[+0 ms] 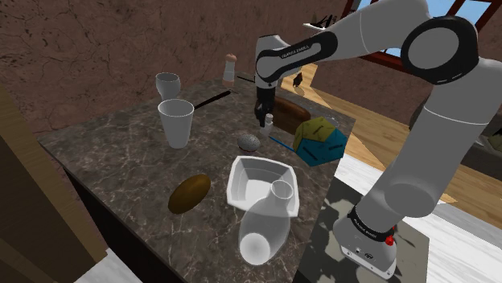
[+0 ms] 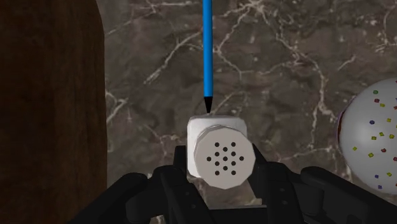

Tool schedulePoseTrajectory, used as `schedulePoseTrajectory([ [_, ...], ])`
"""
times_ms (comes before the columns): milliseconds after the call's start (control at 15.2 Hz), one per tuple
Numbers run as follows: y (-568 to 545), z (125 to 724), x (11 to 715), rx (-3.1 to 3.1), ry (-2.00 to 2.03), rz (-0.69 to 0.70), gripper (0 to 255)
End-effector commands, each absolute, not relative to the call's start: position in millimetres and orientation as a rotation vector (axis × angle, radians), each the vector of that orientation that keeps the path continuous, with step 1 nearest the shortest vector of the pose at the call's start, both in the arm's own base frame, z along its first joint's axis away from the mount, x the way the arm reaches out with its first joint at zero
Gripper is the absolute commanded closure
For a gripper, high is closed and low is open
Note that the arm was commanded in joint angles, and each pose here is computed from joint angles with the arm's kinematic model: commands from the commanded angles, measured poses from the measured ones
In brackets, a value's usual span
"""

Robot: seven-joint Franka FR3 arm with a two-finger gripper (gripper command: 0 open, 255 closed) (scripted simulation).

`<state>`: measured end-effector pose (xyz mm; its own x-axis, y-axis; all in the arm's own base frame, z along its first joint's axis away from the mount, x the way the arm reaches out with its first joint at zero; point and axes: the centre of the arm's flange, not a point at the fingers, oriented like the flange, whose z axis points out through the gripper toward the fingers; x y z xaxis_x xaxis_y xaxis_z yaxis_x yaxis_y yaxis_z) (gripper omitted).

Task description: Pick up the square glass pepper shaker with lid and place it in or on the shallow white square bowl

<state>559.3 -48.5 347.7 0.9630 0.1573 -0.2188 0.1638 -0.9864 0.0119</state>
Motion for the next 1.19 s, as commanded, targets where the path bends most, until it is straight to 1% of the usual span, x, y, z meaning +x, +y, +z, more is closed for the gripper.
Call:
schedulePoseTrajectory([
  [0,-50.0,357.3,559.4,3.083,0.252,-0.340,255],
  [1122,-50.0,447.1,559.4,3.083,0.252,-0.340,255],
])
